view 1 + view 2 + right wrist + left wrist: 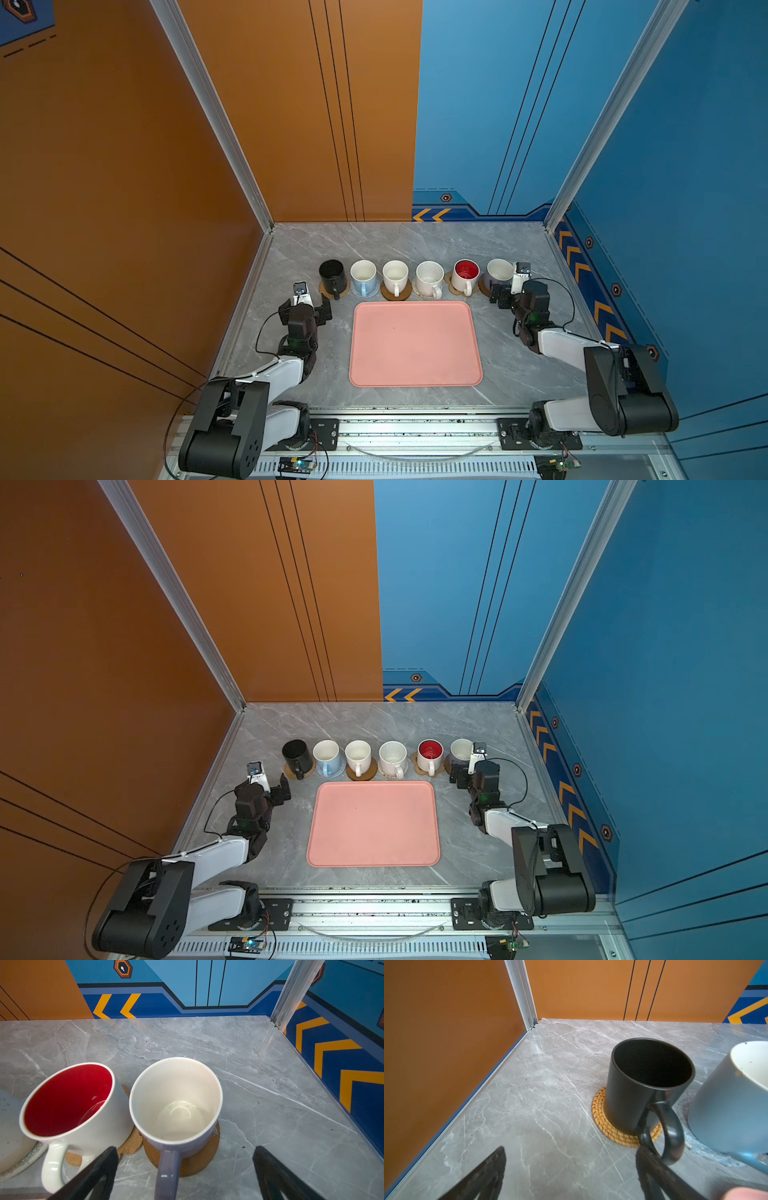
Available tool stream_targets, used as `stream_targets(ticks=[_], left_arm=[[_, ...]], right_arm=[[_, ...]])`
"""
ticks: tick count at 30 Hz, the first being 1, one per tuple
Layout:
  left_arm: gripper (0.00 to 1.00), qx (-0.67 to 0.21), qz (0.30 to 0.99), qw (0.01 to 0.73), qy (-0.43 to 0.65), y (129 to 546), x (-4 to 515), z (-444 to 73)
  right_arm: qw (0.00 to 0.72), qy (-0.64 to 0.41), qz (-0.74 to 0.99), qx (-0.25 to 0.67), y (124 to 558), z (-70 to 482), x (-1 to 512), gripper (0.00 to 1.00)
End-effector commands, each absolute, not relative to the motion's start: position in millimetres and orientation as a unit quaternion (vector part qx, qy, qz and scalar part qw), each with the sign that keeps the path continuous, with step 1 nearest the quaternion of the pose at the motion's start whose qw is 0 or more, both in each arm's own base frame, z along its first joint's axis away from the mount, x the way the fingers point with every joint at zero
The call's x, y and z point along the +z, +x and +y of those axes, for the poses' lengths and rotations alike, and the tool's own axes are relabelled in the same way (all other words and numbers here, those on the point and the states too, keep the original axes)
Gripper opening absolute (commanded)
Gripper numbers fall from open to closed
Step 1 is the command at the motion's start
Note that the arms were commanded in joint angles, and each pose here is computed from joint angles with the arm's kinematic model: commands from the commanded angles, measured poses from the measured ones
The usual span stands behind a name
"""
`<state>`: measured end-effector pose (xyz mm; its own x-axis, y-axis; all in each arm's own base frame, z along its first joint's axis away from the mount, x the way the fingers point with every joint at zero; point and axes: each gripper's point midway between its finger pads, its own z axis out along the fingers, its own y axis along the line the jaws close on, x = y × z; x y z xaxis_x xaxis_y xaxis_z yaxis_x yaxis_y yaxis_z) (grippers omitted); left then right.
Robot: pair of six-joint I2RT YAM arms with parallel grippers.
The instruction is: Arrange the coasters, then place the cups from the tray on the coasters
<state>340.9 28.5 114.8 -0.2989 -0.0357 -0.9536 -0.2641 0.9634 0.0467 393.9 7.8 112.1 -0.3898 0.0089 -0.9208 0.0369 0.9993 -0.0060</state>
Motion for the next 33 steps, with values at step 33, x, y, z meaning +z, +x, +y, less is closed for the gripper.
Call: stream_targets(ticks=[33], left_arm=[[0.98, 0.081, 0.753, 0.647, -0.083, 361, 106, 32]], right_arm=[[0.579, 0.032, 0.815, -0.002, 395, -6, 93, 1.0]])
